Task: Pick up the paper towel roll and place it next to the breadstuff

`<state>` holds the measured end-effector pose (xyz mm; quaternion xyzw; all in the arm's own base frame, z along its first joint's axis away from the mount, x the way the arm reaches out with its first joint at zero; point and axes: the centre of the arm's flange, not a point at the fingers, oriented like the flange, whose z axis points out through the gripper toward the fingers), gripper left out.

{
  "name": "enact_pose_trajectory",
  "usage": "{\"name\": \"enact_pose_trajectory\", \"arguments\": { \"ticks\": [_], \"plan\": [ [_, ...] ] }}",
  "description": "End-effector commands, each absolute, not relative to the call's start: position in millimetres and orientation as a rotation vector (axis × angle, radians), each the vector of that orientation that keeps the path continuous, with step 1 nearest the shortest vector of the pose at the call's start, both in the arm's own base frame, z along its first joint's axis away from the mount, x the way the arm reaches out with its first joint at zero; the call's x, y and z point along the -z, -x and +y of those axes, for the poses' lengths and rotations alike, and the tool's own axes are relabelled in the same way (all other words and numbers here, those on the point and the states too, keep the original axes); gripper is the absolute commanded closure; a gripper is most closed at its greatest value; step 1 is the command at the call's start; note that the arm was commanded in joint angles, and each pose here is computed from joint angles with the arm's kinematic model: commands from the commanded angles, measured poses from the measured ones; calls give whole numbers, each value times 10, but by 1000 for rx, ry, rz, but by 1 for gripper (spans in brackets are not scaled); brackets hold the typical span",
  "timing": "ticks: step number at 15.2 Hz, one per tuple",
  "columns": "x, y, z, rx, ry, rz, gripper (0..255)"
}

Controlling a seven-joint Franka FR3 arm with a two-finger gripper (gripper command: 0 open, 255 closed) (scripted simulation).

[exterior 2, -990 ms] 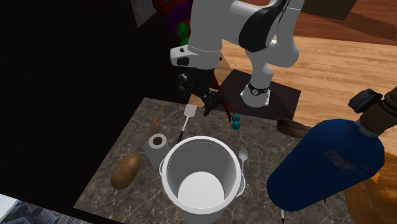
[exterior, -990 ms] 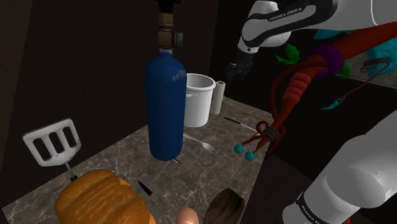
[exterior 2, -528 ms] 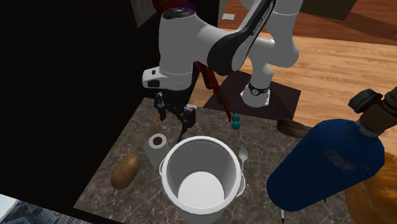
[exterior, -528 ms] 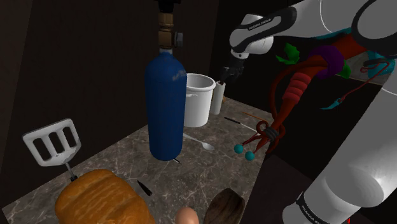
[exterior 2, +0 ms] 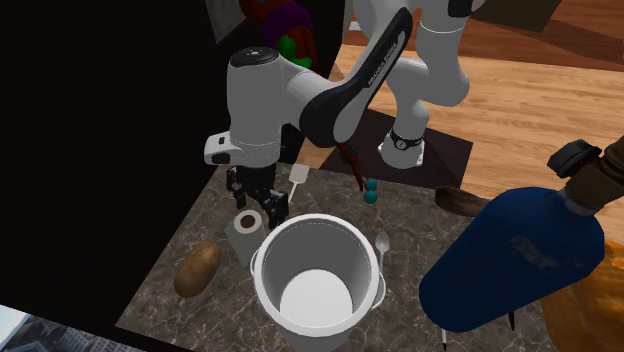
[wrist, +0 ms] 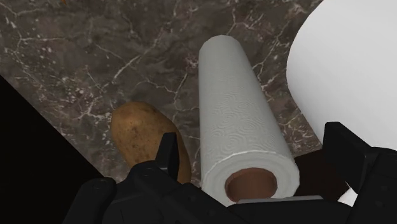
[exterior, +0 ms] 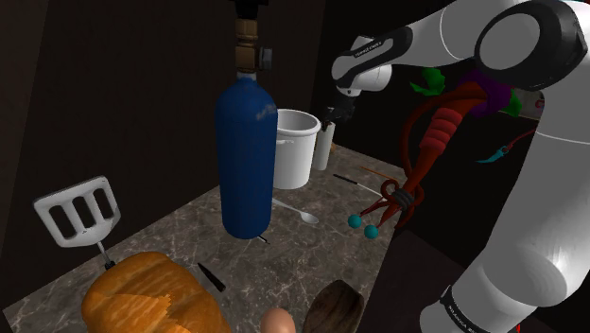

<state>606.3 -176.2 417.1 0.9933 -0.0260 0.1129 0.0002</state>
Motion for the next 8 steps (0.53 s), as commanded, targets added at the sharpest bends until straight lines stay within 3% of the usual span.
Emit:
{"name": "enact_pose_trajectory", "arguments": {
  "ticks": [1,8],
  "plan": [
    [-4070,-6092,-1770,-355,-3120,-82,0],
    [-3989,-6110,-1770,-355,-3120,-82,0]
  ]
}}
